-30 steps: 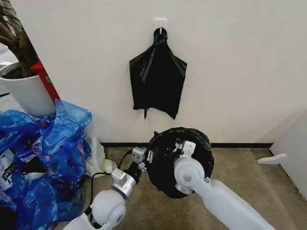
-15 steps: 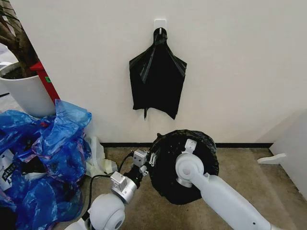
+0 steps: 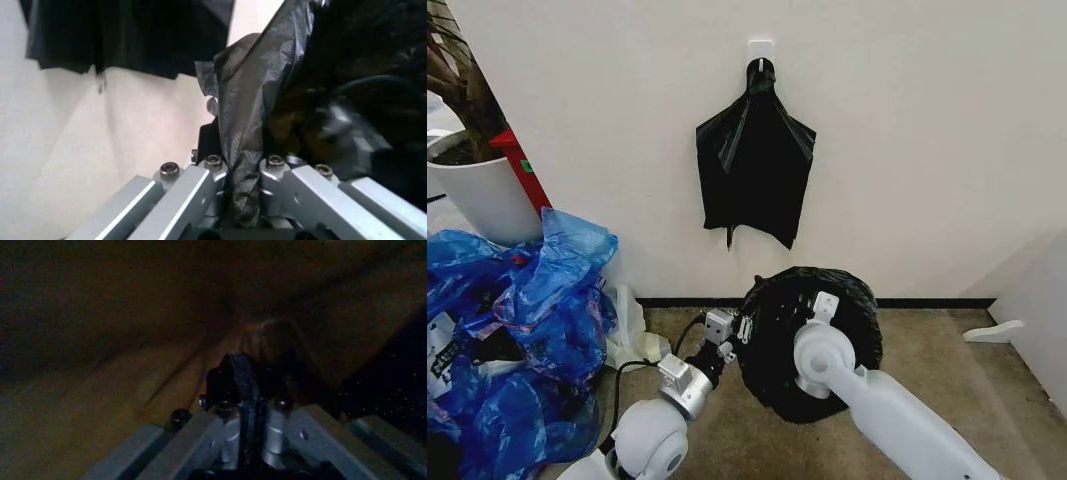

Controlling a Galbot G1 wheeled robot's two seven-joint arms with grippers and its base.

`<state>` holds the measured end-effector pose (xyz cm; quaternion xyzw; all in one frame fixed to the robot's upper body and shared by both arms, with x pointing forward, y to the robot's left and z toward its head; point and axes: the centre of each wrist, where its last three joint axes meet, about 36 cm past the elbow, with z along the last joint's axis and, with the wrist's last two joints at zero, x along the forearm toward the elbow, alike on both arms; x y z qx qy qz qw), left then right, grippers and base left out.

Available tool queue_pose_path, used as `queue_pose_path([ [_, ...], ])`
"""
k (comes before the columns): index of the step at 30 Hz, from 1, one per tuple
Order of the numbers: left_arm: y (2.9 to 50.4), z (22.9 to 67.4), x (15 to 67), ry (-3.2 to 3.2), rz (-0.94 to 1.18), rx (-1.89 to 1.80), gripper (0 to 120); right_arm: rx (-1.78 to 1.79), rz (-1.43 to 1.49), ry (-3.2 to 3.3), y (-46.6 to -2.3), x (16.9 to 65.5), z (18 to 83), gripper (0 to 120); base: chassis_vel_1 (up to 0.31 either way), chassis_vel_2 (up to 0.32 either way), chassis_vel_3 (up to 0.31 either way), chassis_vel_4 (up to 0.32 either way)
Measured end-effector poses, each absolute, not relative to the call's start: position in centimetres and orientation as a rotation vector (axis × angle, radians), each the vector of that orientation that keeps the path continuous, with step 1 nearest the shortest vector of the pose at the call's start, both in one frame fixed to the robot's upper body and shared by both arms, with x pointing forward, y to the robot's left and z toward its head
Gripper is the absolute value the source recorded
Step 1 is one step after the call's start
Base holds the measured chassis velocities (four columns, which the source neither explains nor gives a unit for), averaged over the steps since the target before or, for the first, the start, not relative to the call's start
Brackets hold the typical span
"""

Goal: Place the garbage bag over the trash bin.

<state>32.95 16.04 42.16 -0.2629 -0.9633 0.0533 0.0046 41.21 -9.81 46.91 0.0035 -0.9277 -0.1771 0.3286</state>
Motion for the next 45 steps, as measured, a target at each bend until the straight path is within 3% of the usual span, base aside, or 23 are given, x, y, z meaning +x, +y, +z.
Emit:
queue_pose_path([
  [22,16.7,41.2,35.8,-2.907,0.421,-0.427,1,0.416,-0.458,-2.551,-13.0,30.7,51.1,0,0.0,0.0,0.0,0.0],
  [27,16.6,39.8,36.2,-2.78,0.51,-0.343,1,0.623,-0.461,-2.687,-16.5,27.7,53.6,0,0.0,0.0,0.0,0.0],
  [30,16.7,39.8,36.0,-2.738,0.541,-0.303,1,0.646,-0.395,-2.797,-17.2,27.5,53.0,0,0.0,0.0,0.0,0.0],
  [36,16.2,41.4,32.8,-2.587,0.577,-0.16,1,0.783,-0.115,-3.152,-20.6,31.8,47.0,0,0.0,0.0,0.0,0.0],
  [42,16.0,42.5,32.1,-2.475,0.63,-0.178,1,0.562,0.03,-3.303,-24.6,31.7,42.6,0,0.0,0.0,0.0,0.0],
  [45,15.9,42.5,32.4,-2.434,0.656,-0.189,1,0.481,0.042,-3.324,-26.2,31.0,42.0,8,0.0,0.0,0.0,0.0],
])
